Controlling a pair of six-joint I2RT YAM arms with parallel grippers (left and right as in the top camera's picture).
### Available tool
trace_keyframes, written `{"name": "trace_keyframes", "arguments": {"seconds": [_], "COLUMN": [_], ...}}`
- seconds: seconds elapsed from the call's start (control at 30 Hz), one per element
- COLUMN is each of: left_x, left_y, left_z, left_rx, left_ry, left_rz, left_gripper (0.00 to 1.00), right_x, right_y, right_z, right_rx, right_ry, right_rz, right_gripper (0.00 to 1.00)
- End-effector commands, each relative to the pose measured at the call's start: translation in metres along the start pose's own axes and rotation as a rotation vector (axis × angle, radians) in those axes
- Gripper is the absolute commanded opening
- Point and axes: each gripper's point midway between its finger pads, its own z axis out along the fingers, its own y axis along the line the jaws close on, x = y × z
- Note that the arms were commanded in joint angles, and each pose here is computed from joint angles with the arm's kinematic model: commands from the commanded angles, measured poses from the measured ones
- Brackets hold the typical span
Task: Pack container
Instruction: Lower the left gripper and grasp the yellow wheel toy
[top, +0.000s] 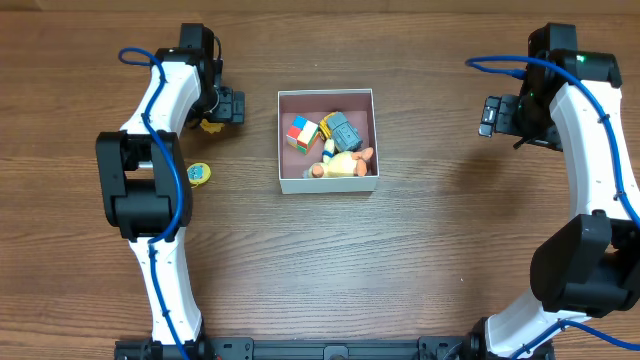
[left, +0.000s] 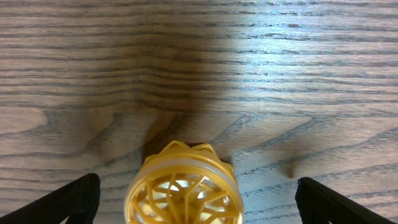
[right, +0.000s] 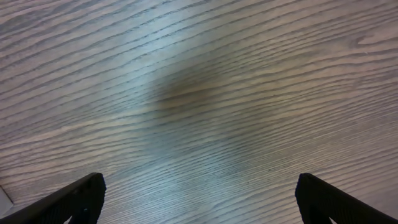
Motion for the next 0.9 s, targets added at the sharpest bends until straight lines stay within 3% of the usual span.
{"name": "trace_keyframes", "arguments": {"seconds": [0.0,0.87], "left_x": [-0.006,0.005], "left_y": [0.003,0.003], "left_z": [0.002,0.014], "left_rx": [-0.016,-0.017], "left_ry": [-0.013,0.029], "left_rz": [0.025,0.028], "left_gripper": [1.0,1.0], "right_x": [-0.003,-0.003], "right_y": [-0.004,-0.004], "right_z": [-0.005,-0.005], "right_rx": [0.012,0.012], "right_ry": [-0.019,-0.019], "right_rz": [0.005,0.005], "right_gripper": [1.0,1.0]}}
